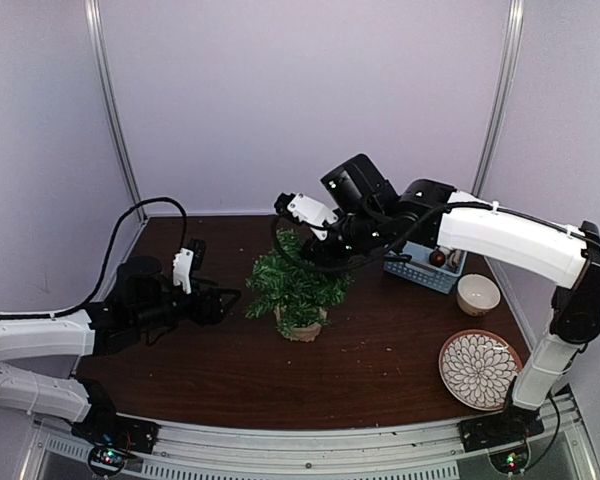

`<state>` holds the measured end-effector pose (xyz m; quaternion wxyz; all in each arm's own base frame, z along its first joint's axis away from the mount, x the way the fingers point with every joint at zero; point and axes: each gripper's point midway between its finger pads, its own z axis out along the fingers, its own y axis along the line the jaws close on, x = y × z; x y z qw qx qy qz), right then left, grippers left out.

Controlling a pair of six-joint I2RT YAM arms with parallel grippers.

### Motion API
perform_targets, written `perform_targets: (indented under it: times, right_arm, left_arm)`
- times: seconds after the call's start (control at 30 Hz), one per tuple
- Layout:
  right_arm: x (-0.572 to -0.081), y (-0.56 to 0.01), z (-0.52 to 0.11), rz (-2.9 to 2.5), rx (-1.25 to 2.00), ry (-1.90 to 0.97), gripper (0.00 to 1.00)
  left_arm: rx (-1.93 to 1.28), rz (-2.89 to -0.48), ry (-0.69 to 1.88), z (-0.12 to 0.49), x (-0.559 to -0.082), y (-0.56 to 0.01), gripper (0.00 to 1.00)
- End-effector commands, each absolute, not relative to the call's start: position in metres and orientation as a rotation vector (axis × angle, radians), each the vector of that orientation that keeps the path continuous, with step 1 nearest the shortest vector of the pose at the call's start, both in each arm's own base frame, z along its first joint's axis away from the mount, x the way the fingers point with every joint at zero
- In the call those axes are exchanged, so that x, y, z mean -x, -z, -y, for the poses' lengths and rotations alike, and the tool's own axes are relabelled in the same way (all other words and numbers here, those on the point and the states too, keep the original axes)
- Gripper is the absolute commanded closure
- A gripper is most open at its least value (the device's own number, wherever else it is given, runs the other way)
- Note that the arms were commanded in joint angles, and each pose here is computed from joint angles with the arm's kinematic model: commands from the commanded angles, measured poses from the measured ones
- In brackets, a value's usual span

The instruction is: Decorate the small christmas tree

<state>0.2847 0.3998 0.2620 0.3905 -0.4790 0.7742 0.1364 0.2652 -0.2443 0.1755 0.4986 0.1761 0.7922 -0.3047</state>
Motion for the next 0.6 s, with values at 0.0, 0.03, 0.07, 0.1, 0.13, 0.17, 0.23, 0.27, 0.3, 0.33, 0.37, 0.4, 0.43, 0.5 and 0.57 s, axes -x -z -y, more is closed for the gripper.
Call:
perform_targets:
  times: [0.0, 0.03, 0.07, 0.1, 0.13, 0.17, 0.23, 0.27, 0.3, 0.33, 0.37, 0.4, 0.43, 0.5, 0.57]
  right_arm:
    - [-0.293, -0.266, -0.403, -1.949, 1.206, -0.343, 0.95]
    - [-0.293, -0.265, -0.404, -1.949, 1.21, -0.349, 0.88]
    - [-0.292, -0.265, -0.404, -1.947, 1.212, -0.352, 0.82]
    - [-0.292, -0.266, -0.404, -1.943, 1.212, -0.354, 0.77]
    - [-0.292, -0.267, -0.404, -1.941, 1.211, -0.355, 0.7]
    - [-0.292, -0.269, -0.404, -1.937, 1.208, -0.357, 0.65]
    - [-0.291, -0.271, -0.405, -1.929, 1.207, -0.366, 0.56]
    - [-0.291, -0.273, -0.405, -1.925, 1.208, -0.371, 0.52]
    - [-0.29, -0.273, -0.406, -1.923, 1.208, -0.376, 0.48]
    - [-0.29, -0.275, -0.406, -1.921, 1.204, -0.38, 0.4]
    - [-0.29, -0.277, -0.405, -1.918, 1.2, -0.384, 0.35]
    - [-0.289, -0.279, -0.405, -1.913, 1.194, -0.389, 0.3]
    - [-0.289, -0.282, -0.405, -1.907, 1.186, -0.394, 0.25]
    - [-0.288, -0.288, -0.403, -1.894, 1.17, -0.407, 0.18]
    - [-0.289, -0.296, -0.401, -1.883, 1.151, -0.417, 0.13]
  left_arm:
    - [-0.41, -1.886, 0.728, 0.243, -0.272, -0.186, 0.24]
    - [-0.408, -1.889, 0.725, 0.243, -0.273, -0.186, 0.23]
    - [-0.406, -1.89, 0.723, 0.243, -0.273, -0.186, 0.23]
    - [-0.404, -1.892, 0.723, 0.243, -0.274, -0.186, 0.23]
    - [-0.401, -1.894, 0.724, 0.243, -0.274, -0.186, 0.23]
    - [-0.399, -1.894, 0.725, 0.243, -0.274, -0.186, 0.23]
    - [-0.393, -1.892, 0.727, 0.242, -0.275, -0.187, 0.22]
    - [-0.39, -1.894, 0.726, 0.242, -0.275, -0.187, 0.22]
    - [-0.388, -1.892, 0.728, 0.242, -0.275, -0.188, 0.22]
    - [-0.383, -1.894, 0.727, 0.241, -0.276, -0.188, 0.21]
    - [-0.378, -1.896, 0.727, 0.24, -0.276, -0.189, 0.21]
    - [-0.372, -1.898, 0.727, 0.239, -0.277, -0.189, 0.2]
    - [-0.367, -1.898, 0.729, 0.238, -0.277, -0.19, 0.19]
    - [-0.356, -1.897, 0.732, 0.237, -0.278, -0.192, 0.18]
    - [-0.353, -1.898, 0.732, 0.236, -0.279, -0.193, 0.17]
